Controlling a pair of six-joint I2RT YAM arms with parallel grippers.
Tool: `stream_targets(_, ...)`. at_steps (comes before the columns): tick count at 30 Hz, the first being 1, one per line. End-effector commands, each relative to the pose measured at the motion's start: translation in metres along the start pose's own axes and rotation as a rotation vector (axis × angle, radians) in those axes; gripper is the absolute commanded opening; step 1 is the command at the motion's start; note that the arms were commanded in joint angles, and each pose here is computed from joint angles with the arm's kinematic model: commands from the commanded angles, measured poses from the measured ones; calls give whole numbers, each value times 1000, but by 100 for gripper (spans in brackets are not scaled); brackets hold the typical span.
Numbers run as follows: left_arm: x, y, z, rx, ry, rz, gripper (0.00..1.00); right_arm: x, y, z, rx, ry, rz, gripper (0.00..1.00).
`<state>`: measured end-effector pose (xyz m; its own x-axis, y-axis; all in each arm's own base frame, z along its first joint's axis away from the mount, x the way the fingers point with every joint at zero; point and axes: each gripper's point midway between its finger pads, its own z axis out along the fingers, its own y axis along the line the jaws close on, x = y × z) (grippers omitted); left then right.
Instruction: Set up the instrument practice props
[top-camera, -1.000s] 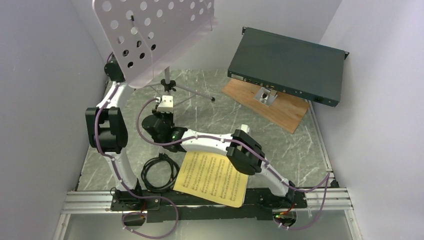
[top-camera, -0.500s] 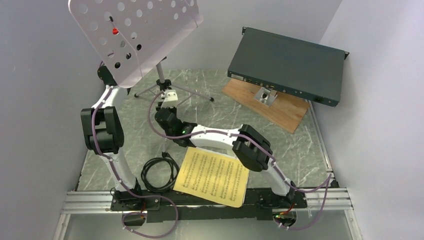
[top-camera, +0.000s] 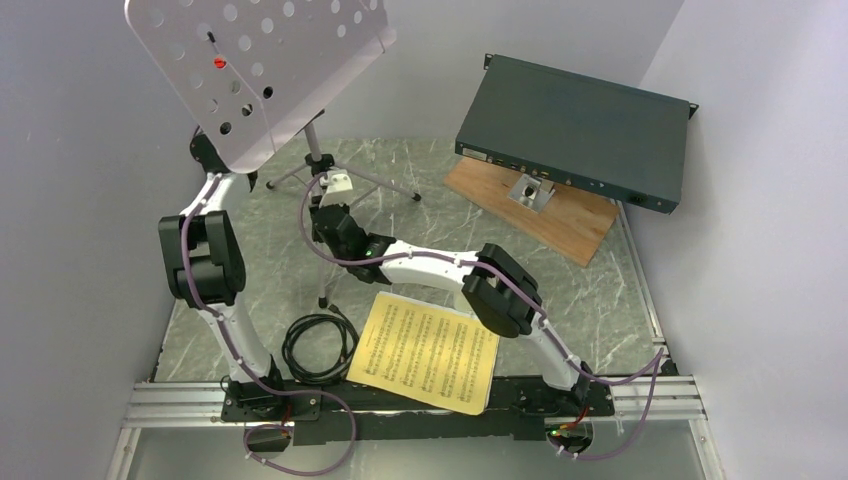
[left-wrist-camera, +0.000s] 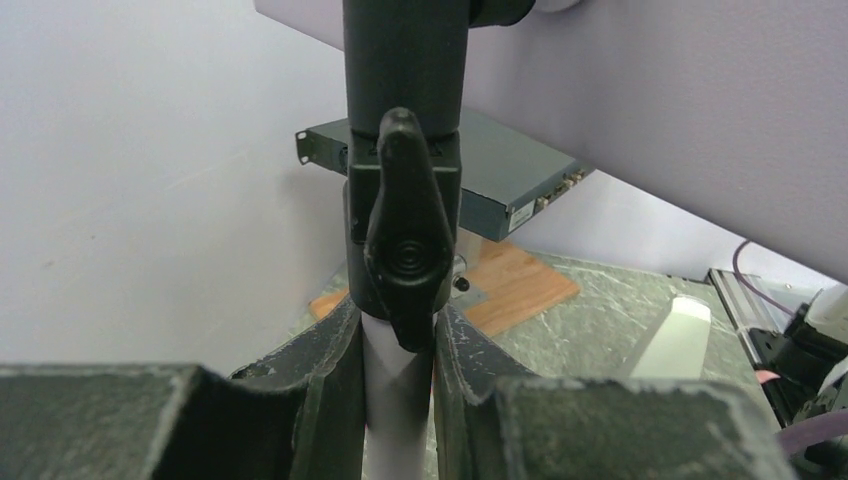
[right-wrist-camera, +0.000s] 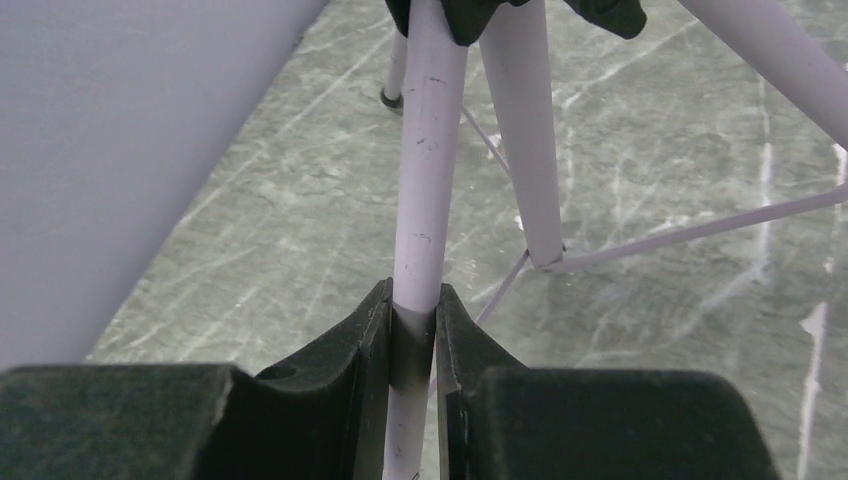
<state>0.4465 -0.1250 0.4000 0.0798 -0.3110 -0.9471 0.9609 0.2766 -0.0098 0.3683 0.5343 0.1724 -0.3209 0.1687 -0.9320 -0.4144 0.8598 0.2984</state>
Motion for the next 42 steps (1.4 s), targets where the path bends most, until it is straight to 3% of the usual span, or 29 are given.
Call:
stream_targets(1, 32, -17, -14, 15, 86, -98, 1, 23, 46, -4, -181, 34, 25, 0)
stream_targets(5, 37, -24, -23, -34, 57, -148, 24, 43, 33, -10, -159, 64, 52, 0)
stream_targets(10, 35, -32, -32, -116, -10, -178, 67, 61, 23, -16, -159, 109, 96, 0)
stream_targets(14, 38, -36, -43, -240, 6, -168, 86, 59, 18, -20, -163, 112, 121, 0)
stream_targets(17, 39, -22, -62, -484, 35, -139, 96, 58, 13, -21, -159, 115, 141, 0)
stream_targets(22, 55, -26, -109, -862, 107, -200, 99, 60, 7, -20, -157, 128, 166, 0)
stream_targets(27, 74, -42, -144, -1094, 195, -192, 91, 61, 14, -26, -192, 132, 168, 0)
stream_targets(31, 91, -56, -122, -912, 252, -218, 79, 59, 8, -28, -187, 125, 162, 0)
stream_targets(36, 108, -64, -104, -772, 249, -223, 77, 54, 4, -31, -219, 115, 129, 0)
stream_targets(42, 139, -53, -98, -760, 259, -318, 59, 60, 17, -41, -316, 135, 24, 0)
